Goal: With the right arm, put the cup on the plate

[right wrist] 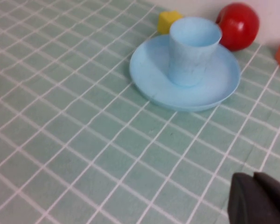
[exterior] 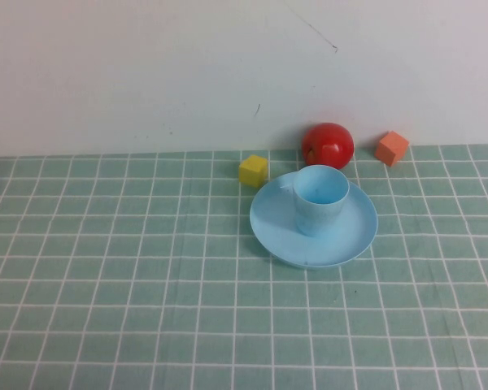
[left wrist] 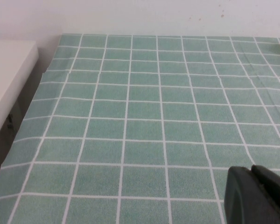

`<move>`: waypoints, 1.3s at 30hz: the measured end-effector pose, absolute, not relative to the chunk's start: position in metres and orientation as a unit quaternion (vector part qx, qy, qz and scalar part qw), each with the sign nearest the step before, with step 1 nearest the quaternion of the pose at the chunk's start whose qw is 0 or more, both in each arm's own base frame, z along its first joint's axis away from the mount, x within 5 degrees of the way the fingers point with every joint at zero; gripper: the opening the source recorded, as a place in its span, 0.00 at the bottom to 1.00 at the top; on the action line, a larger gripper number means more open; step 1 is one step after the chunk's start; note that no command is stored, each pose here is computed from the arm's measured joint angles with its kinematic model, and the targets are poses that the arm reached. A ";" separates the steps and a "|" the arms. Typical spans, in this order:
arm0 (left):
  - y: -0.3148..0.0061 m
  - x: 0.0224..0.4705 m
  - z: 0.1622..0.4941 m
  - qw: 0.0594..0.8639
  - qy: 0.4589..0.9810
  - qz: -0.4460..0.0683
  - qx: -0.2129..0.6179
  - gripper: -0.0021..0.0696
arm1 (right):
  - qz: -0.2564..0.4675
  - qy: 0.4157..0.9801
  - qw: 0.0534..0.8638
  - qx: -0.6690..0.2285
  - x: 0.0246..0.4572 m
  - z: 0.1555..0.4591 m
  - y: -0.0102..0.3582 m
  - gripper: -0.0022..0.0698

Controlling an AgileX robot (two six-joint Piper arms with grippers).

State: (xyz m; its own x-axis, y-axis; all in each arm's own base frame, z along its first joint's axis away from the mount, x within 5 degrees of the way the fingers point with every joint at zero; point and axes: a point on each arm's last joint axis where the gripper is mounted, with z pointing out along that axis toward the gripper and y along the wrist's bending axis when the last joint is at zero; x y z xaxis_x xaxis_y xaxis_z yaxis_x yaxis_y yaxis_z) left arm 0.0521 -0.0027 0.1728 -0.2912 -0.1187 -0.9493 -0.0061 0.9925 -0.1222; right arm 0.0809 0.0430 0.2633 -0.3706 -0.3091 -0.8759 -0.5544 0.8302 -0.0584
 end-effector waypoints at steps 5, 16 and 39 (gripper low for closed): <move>-0.003 0.052 0.173 0.594 0.802 -0.047 -0.039 0.02 | 0.096 0.798 0.553 -0.220 0.089 0.273 0.037 0.03; -0.003 0.052 0.173 0.594 0.802 -0.047 -0.039 0.02 | 0.004 0.744 0.632 -0.217 0.092 0.288 0.026 0.03; -0.003 0.052 0.173 0.594 0.802 -0.047 -0.039 0.02 | -0.120 0.779 0.615 -0.004 0.050 0.199 -0.011 0.03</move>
